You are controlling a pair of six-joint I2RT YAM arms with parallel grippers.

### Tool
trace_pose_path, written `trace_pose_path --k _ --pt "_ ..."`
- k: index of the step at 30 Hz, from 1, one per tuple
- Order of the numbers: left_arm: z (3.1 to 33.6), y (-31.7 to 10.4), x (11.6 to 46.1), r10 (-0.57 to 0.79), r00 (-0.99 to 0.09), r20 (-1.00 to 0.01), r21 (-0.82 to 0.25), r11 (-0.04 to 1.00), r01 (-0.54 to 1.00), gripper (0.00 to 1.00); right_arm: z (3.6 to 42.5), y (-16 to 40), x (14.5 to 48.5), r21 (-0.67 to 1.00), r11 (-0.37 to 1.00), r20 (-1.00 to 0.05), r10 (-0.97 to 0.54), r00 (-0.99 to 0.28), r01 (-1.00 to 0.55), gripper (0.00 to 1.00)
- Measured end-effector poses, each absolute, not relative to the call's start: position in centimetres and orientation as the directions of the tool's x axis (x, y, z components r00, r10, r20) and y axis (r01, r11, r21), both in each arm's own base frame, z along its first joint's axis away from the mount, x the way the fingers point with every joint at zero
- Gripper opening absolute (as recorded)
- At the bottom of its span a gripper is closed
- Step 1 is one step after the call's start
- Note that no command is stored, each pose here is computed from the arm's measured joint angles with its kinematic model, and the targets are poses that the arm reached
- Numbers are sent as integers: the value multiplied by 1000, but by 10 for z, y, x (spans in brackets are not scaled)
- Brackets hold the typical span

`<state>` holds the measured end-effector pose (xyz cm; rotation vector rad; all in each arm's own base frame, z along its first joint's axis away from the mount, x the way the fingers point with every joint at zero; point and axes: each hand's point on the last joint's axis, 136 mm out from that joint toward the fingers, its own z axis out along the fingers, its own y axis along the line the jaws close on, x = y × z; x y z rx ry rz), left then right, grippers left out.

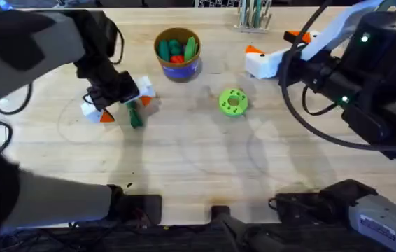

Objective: Pick up the gripper from the table and insert it into the empty holder that is missing its gripper. Then pick up a screw, insert it into the mounting hole, and use the screwdriver to tighten it. Finally, clean up the table by picking up the vegetable and placing it into the bucket.

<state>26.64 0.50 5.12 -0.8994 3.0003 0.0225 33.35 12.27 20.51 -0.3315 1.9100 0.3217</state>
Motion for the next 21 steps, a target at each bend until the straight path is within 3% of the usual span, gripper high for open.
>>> trace_pose_path --k 2,4,9,10,15,18,21 --pt "40 5 265 -553 -833 22 32 833 -552 969 205 123 333 64 924 -936 -76 -345 -378 991" --pt "32 2 265 -556 -830 51 31 831 -555 862 205 123 333 65 924 -935 -76 -345 -378 992" --pt "33 -5 269 -557 -829 58 -4 830 -558 104 205 123 333 64 924 -935 -76 -345 -378 991" --pt "35 -6 267 -558 -827 70 -5 829 -560 35 205 123 333 64 924 -935 -76 -345 -378 991" --pt "61 -11 267 -580 -806 113 1 812 -584 18 205 123 333 64 924 -935 -76 -346 -378 991" --pt "93 -14 296 -573 -819 42 -58 817 -574 17 205 123 333 65 924 -935 -76 -346 -378 990" --pt "135 -22 339 -548 -831 -92 -181 830 -528 17 205 123 333 64 924 -935 -76 -346 -378 991"
